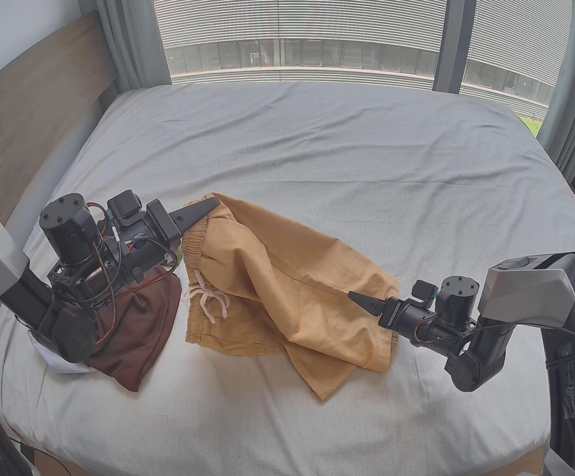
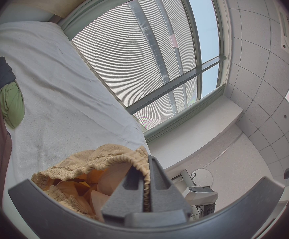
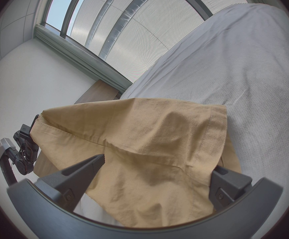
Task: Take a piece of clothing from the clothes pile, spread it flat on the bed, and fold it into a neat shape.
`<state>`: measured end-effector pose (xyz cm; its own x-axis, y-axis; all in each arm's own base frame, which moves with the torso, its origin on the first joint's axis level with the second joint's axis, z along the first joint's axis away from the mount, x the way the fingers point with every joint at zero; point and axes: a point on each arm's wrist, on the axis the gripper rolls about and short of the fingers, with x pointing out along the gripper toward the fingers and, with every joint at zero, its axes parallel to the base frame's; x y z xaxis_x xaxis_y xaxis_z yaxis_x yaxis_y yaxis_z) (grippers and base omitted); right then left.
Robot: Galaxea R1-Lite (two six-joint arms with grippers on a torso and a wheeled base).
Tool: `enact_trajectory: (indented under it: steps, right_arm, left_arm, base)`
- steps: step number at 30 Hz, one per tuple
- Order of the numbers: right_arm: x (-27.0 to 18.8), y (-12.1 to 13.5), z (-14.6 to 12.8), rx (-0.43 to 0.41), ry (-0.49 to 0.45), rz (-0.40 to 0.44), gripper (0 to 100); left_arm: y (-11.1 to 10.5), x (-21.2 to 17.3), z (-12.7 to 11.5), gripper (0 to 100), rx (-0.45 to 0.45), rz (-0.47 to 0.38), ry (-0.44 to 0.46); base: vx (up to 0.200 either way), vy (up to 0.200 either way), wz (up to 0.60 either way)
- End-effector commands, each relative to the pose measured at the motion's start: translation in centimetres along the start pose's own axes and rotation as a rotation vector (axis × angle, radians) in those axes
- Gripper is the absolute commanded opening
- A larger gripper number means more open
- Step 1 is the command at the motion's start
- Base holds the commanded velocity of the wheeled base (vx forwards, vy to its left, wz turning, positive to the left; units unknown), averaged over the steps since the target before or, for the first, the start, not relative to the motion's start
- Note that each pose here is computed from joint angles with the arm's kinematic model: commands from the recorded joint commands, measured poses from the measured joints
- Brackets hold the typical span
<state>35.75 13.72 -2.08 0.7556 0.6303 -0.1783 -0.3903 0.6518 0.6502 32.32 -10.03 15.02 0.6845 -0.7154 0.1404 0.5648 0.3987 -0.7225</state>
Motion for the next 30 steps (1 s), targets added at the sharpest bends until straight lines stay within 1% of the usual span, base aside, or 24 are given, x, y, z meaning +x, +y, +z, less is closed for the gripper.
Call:
enact_trajectory:
  steps: [1,15,16,24,30]
  right_arm:
    - [0.7,-0.6,-0.4,0.000,0.002,0.000,100]
    - [0.8,-0.8,-0.6,0.001,0.006,-0.002,100]
    - [0.8,-0.8,-0.7,0.002,0.007,-0.002,0]
    - [0.5,-0.8,-1.0,0.006,0.032,0.004,0]
    - [-0.3,-0.7,-0.7,0.011,0.036,-0.003,0]
  left_arm:
    - [0.0,0.0,-0.1,0,-0.002,-0.002,0.002]
    - [0.1,0.0,0.0,0,-0.001,-0.002,-0.002]
    - [0.1,0.0,0.0,0,-0.001,-0.002,-0.002]
    - [0.9,0.3,-0.3,0,0.000,-0.001,-0.005]
    - [0.8,0.3,-0.2,0,0.003,-0.009,-0.012]
  base:
    - [0.000,0.000,0.00]
    - [0.000,0.000,0.00]
    - [0.000,0.000,0.00]
    - [0.000,0.000,0.00]
    - [0.000,0.000,0.00]
